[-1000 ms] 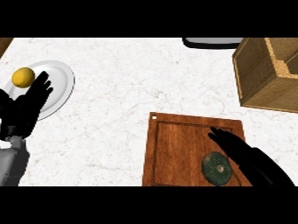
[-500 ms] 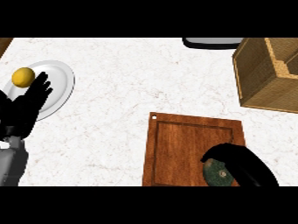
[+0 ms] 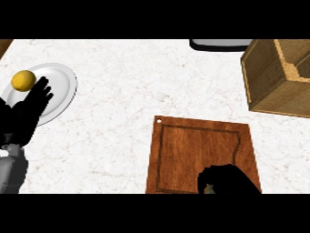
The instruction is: Pick the squash from the cutting board and place it in the basket
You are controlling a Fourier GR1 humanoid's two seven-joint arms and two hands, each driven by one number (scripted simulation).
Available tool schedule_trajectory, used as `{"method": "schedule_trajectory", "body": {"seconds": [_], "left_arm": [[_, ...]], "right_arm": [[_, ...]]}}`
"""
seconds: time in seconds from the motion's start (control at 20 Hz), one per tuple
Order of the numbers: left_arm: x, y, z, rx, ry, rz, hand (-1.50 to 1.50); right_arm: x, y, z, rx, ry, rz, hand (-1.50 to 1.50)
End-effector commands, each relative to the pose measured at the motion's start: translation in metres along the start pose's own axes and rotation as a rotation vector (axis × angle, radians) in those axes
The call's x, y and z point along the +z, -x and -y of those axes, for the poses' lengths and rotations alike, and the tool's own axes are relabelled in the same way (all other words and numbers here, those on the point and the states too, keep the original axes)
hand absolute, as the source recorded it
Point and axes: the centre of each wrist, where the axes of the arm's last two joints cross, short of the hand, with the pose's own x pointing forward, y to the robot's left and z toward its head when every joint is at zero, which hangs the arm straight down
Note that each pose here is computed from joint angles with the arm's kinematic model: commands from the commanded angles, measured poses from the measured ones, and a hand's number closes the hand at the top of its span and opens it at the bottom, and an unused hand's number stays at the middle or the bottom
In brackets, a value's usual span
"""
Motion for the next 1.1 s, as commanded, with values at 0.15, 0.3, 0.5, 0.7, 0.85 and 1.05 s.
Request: {"method": "schedule_trajectory", "body": {"seconds": [0.15, 0.3, 0.5, 0.7, 0.85, 1.05], "left_arm": [[0.002, 0.014, 0.003, 0.011, 0.005, -0.004, 0.00], [0.008, 0.009, 0.008, 0.005, -0.016, -0.003, 0.00], [0.000, -0.015, -0.007, 0.006, -0.001, 0.011, 0.00], [0.004, 0.011, -0.008, 0.011, -0.015, -0.012, 0.00], [0.002, 0.002, -0.006, 0.011, -0.002, -0.003, 0.00], [0.012, 0.009, 0.003, 0.010, -0.001, -0.005, 0.00]], "right_arm": [[0.018, -0.066, -0.044, -0.044, -0.018, -0.035, 1.50], [0.017, -0.083, -0.045, -0.045, -0.031, -0.041, 1.50], [0.034, -0.092, -0.037, -0.286, 0.049, 0.014, 1.50], [0.050, -0.113, -0.007, -0.493, 0.218, 0.197, 1.50], [0.053, -0.115, 0.001, -0.480, 0.345, 0.235, 1.50], [0.072, -0.117, 0.032, -0.458, 0.470, 0.200, 1.50]]}}
